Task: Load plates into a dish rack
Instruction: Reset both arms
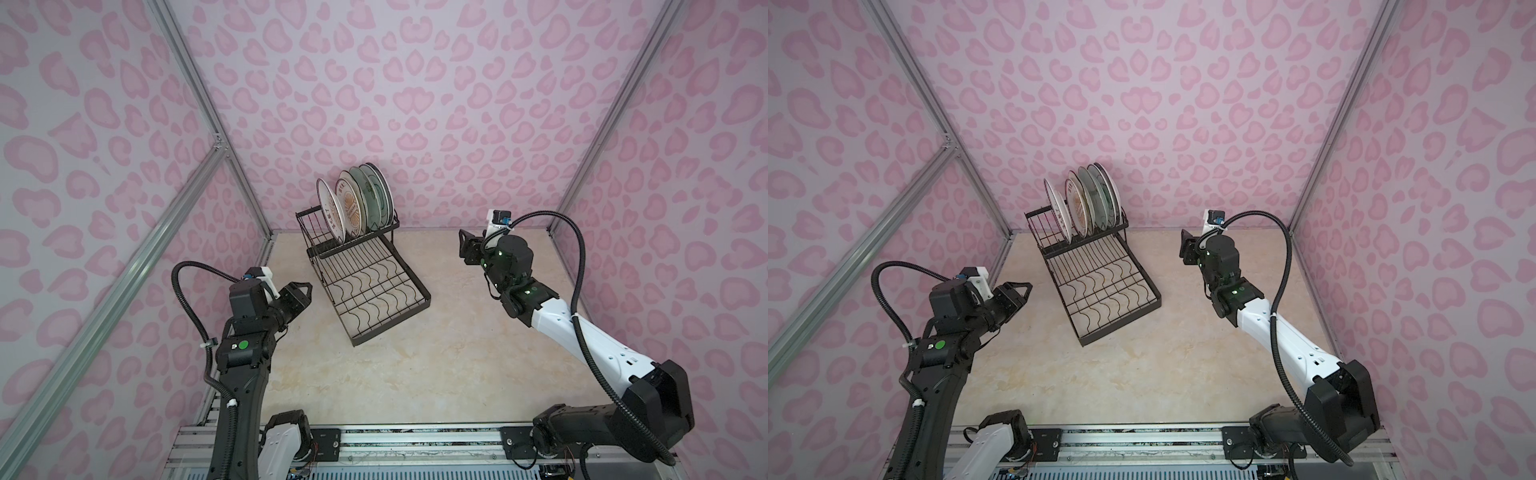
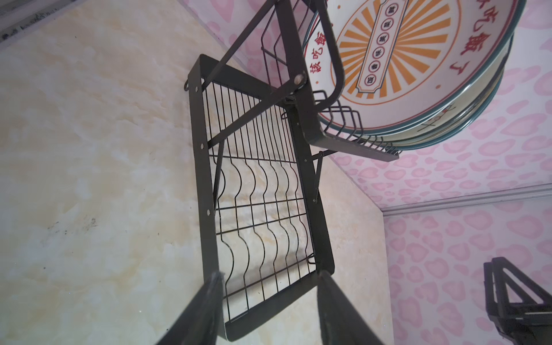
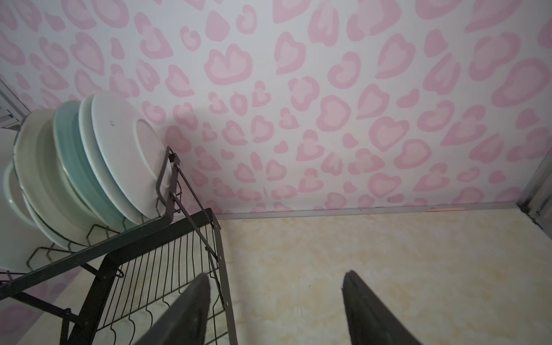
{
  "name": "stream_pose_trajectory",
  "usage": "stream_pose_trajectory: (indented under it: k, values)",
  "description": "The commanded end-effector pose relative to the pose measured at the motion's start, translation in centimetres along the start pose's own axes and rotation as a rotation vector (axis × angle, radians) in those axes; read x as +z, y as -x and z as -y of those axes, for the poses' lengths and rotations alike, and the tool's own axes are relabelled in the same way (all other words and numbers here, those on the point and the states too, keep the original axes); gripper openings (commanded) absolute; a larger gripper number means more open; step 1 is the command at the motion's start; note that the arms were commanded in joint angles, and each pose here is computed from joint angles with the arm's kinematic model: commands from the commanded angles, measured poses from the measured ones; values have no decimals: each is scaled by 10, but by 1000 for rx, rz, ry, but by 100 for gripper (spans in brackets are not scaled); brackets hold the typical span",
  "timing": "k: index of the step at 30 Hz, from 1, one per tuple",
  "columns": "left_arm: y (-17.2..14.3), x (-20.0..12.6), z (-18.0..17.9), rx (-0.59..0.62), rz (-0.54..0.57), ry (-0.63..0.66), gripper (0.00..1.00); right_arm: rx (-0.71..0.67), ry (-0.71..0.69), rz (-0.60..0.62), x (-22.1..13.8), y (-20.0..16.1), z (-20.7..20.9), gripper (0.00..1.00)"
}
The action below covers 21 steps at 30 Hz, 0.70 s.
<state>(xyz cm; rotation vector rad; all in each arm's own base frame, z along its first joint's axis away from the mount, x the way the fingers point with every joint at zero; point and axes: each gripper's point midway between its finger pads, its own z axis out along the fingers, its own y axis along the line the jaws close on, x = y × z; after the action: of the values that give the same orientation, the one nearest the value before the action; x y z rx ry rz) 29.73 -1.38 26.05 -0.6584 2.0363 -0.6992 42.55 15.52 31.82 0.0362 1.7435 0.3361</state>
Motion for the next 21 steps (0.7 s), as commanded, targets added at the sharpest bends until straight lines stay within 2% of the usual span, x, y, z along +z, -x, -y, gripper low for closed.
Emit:
stream_pose_trajectory:
  k: [1,7,8,11,12,13,14,21]
  values:
    - [15,-4,8,12,63,-18,55,33,26,-53,-2,-16,8,70]
    - [16,-1,15,28,59,-54,59,47,4,-63,-7,-17,28,72]
    - [17,-1,15,38,56,-50,80,47,0,-66,-8,-17,30,73]
    - [24,-3,18,75,61,-34,84,51,-11,-68,-9,-16,37,74]
    - [26,-4,19,86,63,-27,88,57,-12,-65,-10,-15,39,76]
    - [29,-4,19,99,67,-16,98,61,-14,-63,-10,-14,41,95]
    - [30,-5,19,112,65,-6,98,68,-10,-63,-11,-14,43,99]
    - [32,1,4,119,-1,111,98,73,-61,-99,-12,-13,57,99]
